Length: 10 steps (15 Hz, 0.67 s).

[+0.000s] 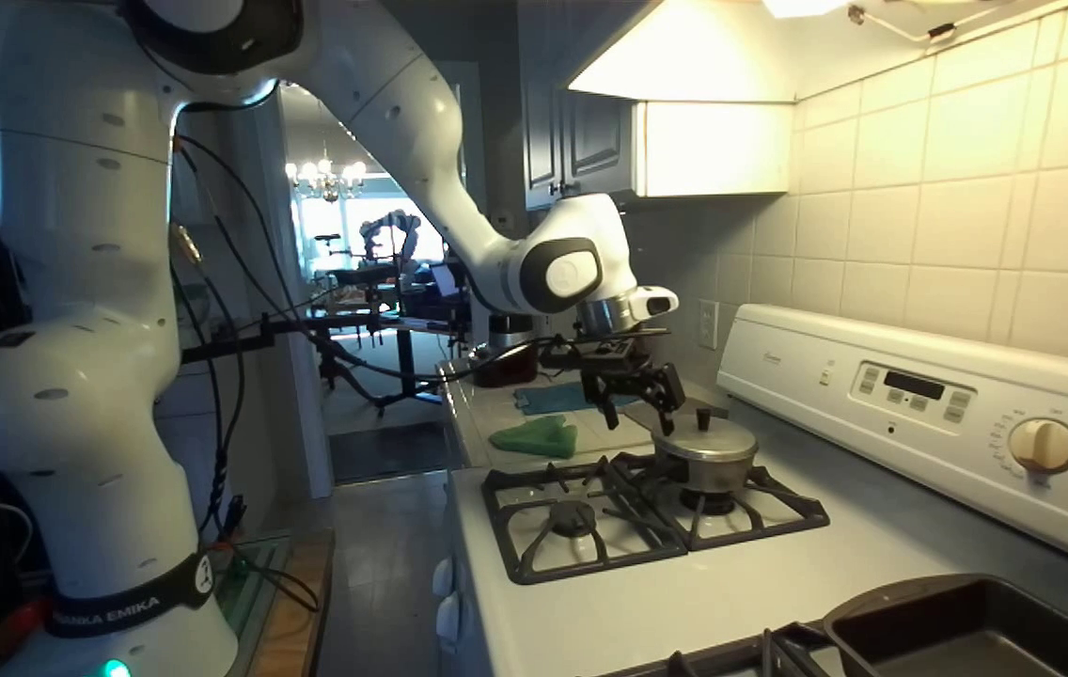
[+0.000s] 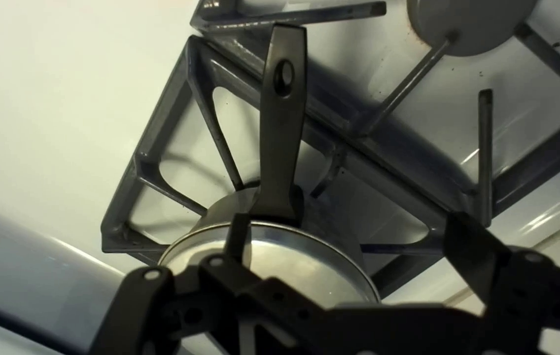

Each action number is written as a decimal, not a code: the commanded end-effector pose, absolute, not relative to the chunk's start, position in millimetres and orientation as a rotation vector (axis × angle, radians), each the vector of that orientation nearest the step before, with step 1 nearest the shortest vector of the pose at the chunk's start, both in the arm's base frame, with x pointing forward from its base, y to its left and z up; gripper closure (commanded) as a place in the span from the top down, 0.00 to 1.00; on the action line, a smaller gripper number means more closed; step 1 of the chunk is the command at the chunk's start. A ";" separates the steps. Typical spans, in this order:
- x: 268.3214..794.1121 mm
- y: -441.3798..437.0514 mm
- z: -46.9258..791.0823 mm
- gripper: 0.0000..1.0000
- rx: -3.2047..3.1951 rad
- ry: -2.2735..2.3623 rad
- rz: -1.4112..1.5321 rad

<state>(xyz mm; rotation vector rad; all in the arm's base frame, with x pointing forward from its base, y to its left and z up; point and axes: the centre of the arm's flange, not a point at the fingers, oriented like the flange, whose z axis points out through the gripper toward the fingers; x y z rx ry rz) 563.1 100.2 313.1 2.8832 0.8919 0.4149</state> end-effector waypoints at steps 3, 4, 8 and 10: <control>597.7 99.9 290.0 1.00 2.864 0.910 0.409; 601.4 98.8 287.0 1.00 2.860 0.908 0.408; 610.6 93.6 277.8 1.00 2.838 0.891 0.396; 612.1 89.9 274.9 1.00 2.829 0.876 0.390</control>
